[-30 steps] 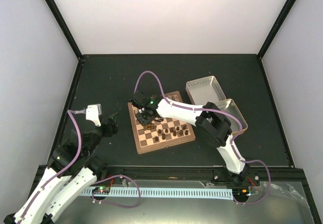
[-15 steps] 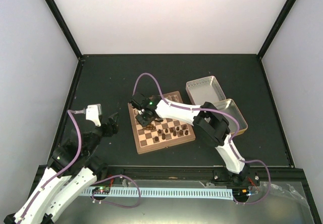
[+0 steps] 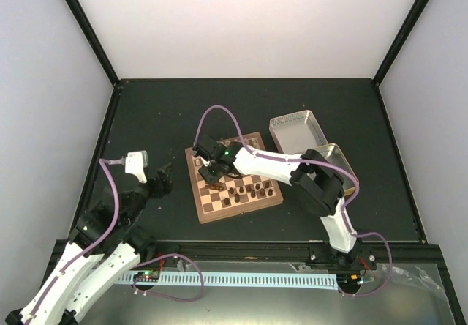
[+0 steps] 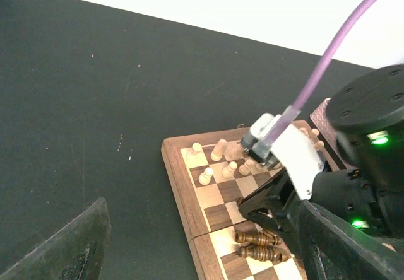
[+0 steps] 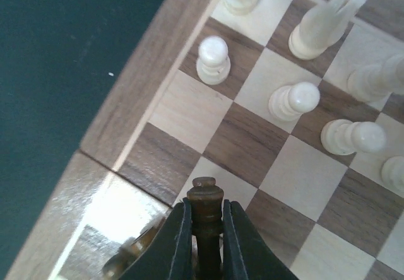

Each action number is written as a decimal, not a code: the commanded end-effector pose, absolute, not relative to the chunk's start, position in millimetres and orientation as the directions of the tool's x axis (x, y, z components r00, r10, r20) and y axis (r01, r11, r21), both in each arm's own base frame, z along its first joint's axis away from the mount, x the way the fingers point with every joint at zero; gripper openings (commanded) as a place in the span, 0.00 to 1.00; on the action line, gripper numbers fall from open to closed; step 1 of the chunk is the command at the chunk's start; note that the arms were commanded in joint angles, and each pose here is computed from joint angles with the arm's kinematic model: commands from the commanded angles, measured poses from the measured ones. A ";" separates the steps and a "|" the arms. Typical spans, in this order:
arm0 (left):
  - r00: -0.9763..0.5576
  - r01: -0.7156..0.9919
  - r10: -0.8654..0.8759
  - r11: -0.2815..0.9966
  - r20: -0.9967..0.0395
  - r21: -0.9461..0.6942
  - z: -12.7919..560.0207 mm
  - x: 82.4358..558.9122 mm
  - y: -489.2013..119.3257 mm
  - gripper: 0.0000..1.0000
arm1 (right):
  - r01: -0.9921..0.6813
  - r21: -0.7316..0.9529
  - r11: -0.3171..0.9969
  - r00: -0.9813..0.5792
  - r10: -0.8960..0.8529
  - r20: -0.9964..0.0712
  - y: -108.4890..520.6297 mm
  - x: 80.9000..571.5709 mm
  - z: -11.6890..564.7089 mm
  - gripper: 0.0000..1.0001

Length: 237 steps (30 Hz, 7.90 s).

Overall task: Set up the chess pieces on the board
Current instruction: Pick up the chess piece from the chessboard, then place the chess piece on the chessboard, then pick up the chess piece from the chessboard, then place the chess piece on the chessboard.

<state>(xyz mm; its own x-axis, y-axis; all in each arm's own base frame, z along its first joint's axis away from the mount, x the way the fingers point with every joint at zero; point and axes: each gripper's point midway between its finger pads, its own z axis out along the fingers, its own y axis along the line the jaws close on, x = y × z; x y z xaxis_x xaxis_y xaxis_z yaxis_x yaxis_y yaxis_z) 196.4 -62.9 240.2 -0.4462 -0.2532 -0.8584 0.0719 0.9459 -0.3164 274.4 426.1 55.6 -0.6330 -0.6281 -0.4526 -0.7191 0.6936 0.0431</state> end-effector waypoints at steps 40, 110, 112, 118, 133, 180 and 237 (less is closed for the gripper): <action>-0.634 0.143 -0.448 0.732 -0.630 -0.666 205.9 201.8 -133.5 0.68 | -0.918 0.295 0.264 -0.342 -0.151 -0.928 449.2 190.8 206.0 0.06; -0.557 0.472 -0.078 0.789 -0.827 -0.392 112.9 181.2 -195.6 0.57 | -0.457 0.304 0.836 -0.460 0.070 -0.885 293.7 248.0 216.4 0.61; -0.561 0.436 -0.116 0.801 -0.820 -0.411 122.6 183.2 -189.8 0.63 | -0.455 0.317 0.832 -0.465 0.082 -0.881 293.5 247.4 219.6 0.61; -0.637 0.340 -0.180 0.808 -0.750 -0.482 155.5 179.6 -182.4 0.74 | -0.403 0.344 0.848 -0.497 0.113 -0.860 286.3 251.4 222.3 0.61; -0.884 0.161 -0.032 0.916 -0.467 -0.367 102.7 167.4 -188.7 0.55 | -0.174 0.453 0.875 -0.555 0.293 -0.779 223.3 267.5 192.8 0.51; -0.885 0.234 0.070 0.921 -0.461 -0.310 142.1 188.6 -210.1 0.11 | -0.235 0.398 0.887 -0.528 0.228 -0.818 220.3 264.5 195.2 0.26; -0.829 0.537 0.491 0.833 -0.269 -0.131 76.5 193.8 -314.4 0.10 | -0.116 0.369 0.922 -0.446 0.284 -0.849 174.9 263.6 194.9 0.32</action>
<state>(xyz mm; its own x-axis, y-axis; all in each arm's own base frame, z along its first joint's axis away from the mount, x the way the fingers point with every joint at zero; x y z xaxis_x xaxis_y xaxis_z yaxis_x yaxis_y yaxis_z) 189.4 -313.1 76.6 -0.8332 0.4841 -0.2672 0.5338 0.8303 -0.1601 261.7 177.7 194.3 -0.4581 0.2761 -0.8449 -0.1256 0.9209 0.3690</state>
